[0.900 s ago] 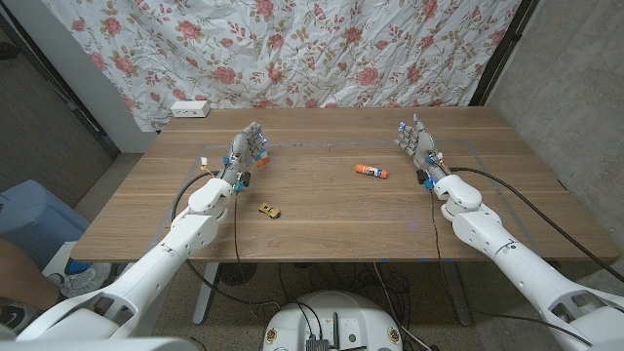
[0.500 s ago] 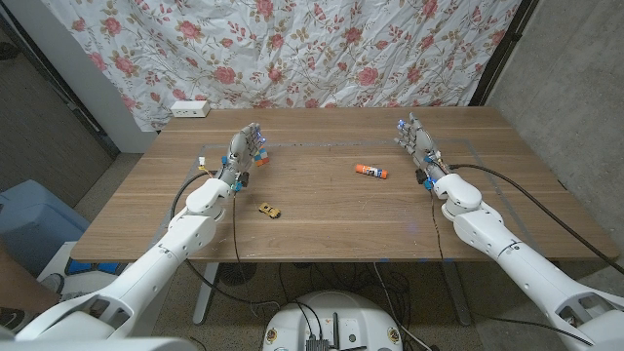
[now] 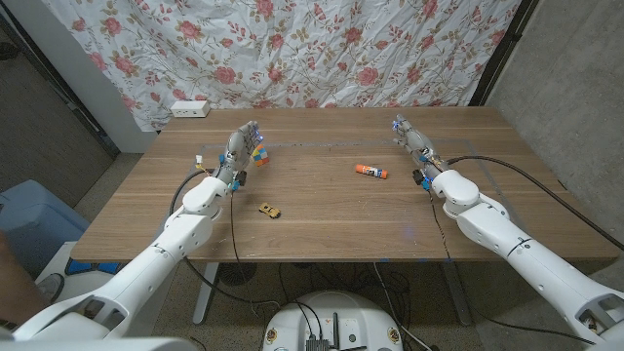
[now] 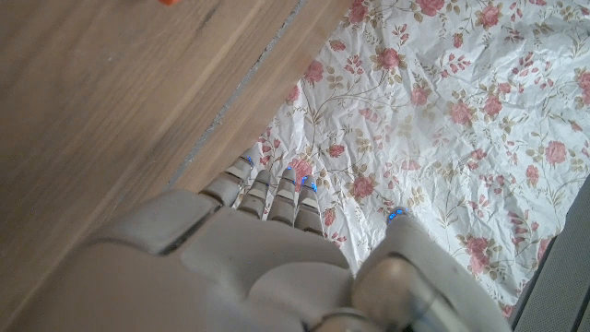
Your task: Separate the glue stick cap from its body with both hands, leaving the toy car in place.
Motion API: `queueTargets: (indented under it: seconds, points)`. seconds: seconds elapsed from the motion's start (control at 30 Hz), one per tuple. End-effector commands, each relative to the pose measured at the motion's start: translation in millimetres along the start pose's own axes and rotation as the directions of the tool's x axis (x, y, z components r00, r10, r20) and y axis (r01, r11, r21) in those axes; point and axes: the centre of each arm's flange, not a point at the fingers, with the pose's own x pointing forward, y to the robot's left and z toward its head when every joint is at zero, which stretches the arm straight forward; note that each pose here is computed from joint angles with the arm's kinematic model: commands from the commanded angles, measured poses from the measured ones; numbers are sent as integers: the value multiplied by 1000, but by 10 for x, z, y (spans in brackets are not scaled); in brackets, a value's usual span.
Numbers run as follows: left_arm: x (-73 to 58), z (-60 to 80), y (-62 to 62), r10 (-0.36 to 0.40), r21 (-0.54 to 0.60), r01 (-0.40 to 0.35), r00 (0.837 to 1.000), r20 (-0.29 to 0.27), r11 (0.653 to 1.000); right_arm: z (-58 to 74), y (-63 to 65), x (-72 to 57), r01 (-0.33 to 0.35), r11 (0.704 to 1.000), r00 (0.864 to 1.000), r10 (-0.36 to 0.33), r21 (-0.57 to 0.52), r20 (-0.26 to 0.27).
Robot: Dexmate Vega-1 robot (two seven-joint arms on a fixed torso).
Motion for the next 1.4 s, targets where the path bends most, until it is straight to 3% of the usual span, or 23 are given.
queueTargets:
  seconds: [0.03, 0.33, 0.43, 0.87, 1.1, 1.23, 1.4]
  points:
    - [18, 55, 3, -1, 16, 1, 1000, -2, 1000, 157, 53, -60, -20, 984, 999, 14, -177, -38]
    - [-9, 74, -26, 20, 25, -21, 1000, 6, 999, 310, 72, -28, -79, 931, 995, 55, -356, -79]
    - [-15, 64, -51, 21, 35, -21, 1000, 2, 999, 323, 69, -31, -118, 882, 989, 61, -456, -138]
    - [-136, 34, -160, 78, 33, -78, 997, -3, 996, 442, 68, -114, -183, 794, 969, 48, -579, -241]
    - [-172, 31, -173, 93, 32, -93, 996, -9, 995, 544, 152, -119, -232, 752, 948, 32, -618, -317]
    - [-170, 28, -178, 89, 31, -89, 996, -11, 996, 568, 187, -113, -243, 736, 941, 21, -632, -337]
    - [-143, 36, -183, 77, 33, -76, 997, -8, 997, 620, 249, -98, -284, 695, 929, 30, -661, -368]
